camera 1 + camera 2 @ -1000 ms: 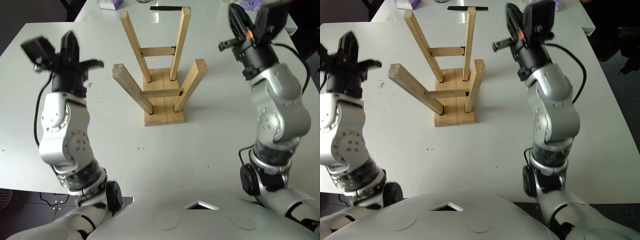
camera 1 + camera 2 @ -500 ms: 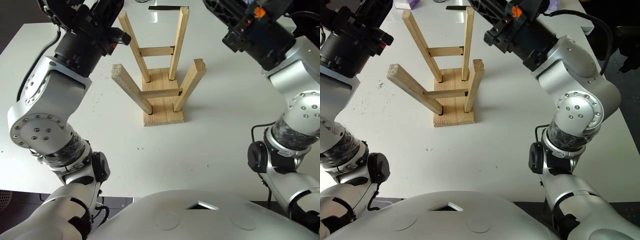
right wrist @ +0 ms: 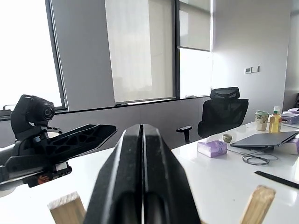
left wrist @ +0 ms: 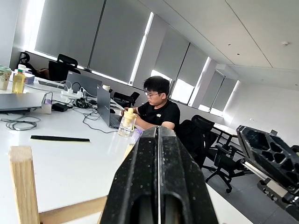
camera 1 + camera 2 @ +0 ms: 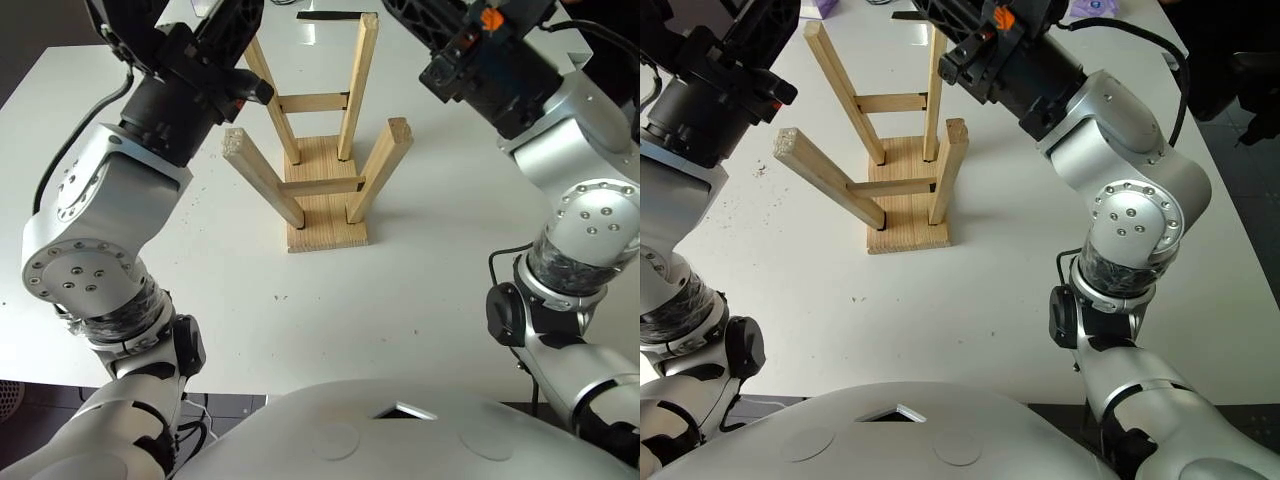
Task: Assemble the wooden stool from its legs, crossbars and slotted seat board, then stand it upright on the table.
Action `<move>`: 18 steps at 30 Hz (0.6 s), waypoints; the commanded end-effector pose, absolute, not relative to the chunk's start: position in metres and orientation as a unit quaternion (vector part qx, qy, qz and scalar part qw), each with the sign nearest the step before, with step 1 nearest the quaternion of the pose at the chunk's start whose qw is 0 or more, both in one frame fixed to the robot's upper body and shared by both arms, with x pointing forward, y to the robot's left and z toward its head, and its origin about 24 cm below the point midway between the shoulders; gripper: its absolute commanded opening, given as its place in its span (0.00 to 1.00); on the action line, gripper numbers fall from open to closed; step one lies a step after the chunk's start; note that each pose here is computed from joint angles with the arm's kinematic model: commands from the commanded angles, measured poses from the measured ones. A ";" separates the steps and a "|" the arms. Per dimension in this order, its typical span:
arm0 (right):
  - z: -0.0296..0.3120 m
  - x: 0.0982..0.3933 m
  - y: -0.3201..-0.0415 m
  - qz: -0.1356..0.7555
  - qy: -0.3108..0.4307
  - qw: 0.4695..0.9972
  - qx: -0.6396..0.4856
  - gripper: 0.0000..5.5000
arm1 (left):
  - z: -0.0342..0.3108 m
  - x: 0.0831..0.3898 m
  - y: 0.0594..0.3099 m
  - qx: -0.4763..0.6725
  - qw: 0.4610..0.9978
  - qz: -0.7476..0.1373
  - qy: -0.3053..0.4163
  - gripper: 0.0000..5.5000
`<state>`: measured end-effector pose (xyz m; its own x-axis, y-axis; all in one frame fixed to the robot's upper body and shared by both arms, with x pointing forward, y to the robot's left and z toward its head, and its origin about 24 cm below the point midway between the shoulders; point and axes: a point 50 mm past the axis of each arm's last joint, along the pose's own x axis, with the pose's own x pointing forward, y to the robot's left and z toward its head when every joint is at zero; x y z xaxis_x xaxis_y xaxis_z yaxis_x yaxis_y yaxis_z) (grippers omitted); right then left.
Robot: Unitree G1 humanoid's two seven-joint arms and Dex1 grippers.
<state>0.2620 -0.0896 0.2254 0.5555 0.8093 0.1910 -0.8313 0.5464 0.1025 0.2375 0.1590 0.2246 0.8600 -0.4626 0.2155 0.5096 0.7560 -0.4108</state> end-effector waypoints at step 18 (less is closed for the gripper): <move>0.223 0.292 -0.162 0.385 -0.073 0.916 0.083 0.00 | 0.226 0.234 0.232 -0.234 0.939 -0.201 -0.152 0.00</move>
<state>0.2817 -0.1393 0.2498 0.6282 0.6986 0.3425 -0.7724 0.6129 0.1666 0.2358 0.2162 0.2439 0.8482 -0.2427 0.4709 0.4573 0.7842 -0.4195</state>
